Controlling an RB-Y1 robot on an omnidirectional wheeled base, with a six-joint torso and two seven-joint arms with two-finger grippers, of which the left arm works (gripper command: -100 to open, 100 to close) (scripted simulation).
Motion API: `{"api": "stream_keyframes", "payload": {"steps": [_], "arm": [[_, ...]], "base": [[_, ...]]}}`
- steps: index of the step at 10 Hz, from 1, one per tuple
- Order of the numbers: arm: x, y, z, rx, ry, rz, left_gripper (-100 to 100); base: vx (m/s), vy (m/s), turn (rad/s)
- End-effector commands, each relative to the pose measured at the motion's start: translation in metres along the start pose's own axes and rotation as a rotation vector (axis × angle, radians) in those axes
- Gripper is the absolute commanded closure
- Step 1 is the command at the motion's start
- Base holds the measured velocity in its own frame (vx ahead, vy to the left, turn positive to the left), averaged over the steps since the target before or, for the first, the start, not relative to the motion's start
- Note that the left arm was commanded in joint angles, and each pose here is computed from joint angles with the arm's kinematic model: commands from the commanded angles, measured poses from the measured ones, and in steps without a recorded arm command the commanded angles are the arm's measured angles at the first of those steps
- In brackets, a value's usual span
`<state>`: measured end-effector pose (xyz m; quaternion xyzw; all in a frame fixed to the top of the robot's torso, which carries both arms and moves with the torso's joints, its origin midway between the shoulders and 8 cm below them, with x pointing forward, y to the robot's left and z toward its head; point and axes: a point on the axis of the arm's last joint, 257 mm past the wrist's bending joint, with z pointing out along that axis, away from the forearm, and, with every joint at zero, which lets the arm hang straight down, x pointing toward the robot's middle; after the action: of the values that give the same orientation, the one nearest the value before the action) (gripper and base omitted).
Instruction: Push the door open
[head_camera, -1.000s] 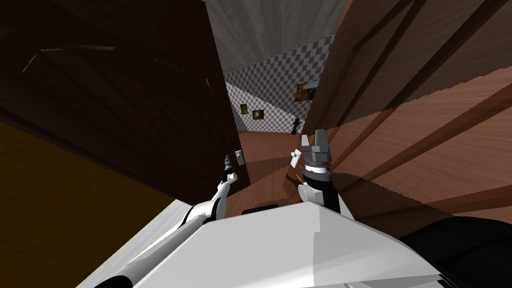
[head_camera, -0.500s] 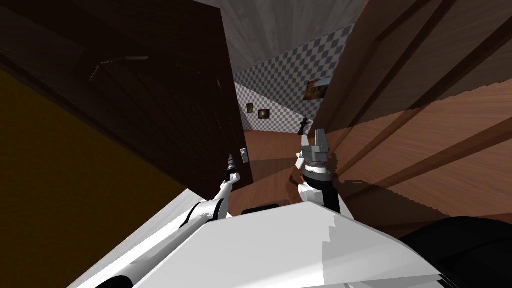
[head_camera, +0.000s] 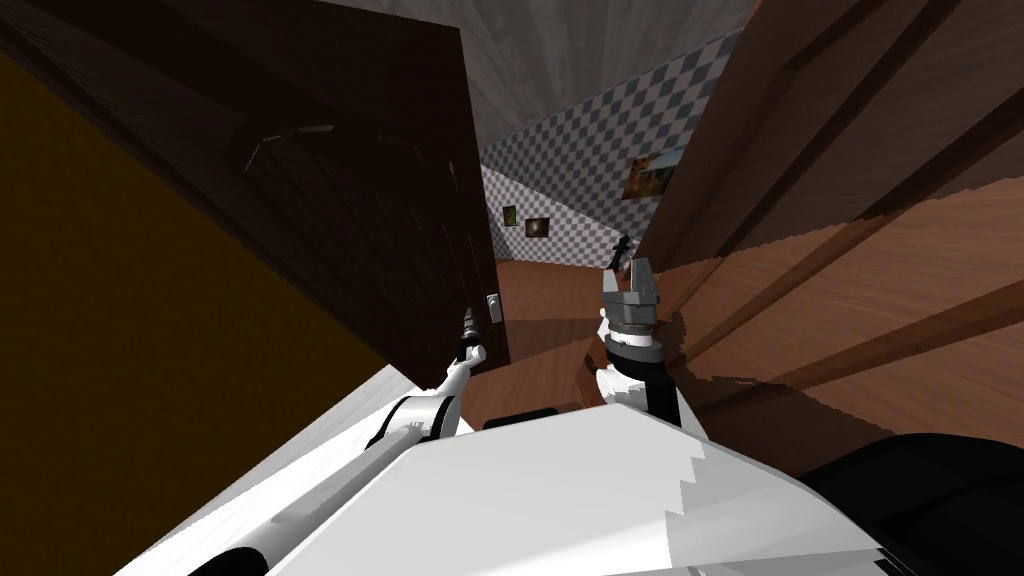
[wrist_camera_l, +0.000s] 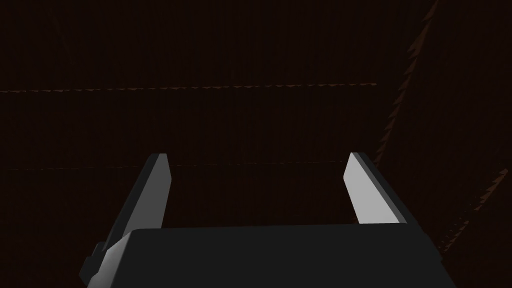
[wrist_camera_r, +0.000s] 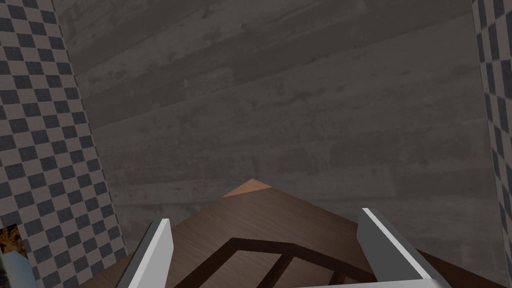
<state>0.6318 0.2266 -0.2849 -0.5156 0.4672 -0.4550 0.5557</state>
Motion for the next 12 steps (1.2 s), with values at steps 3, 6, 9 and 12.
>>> {"api": "stream_keyframes", "payload": {"steps": [3, 6, 9, 12], "arm": [[0.023, 0.002, -0.0081, -0.006, 0.035, -0.015, -100], [0.044, 0.004, -0.0132, -0.014, 0.066, -0.026, -100], [0.077, 0.006, -0.0223, -0.027, 0.112, -0.047, -100], [0.074, 0.007, -0.0213, -0.026, 0.111, -0.041, -100]], "base": [[-0.016, -0.031, 0.063], [-0.036, -0.076, 0.131], [-0.043, -0.157, 0.116], [-0.008, -0.089, 0.017]]}}
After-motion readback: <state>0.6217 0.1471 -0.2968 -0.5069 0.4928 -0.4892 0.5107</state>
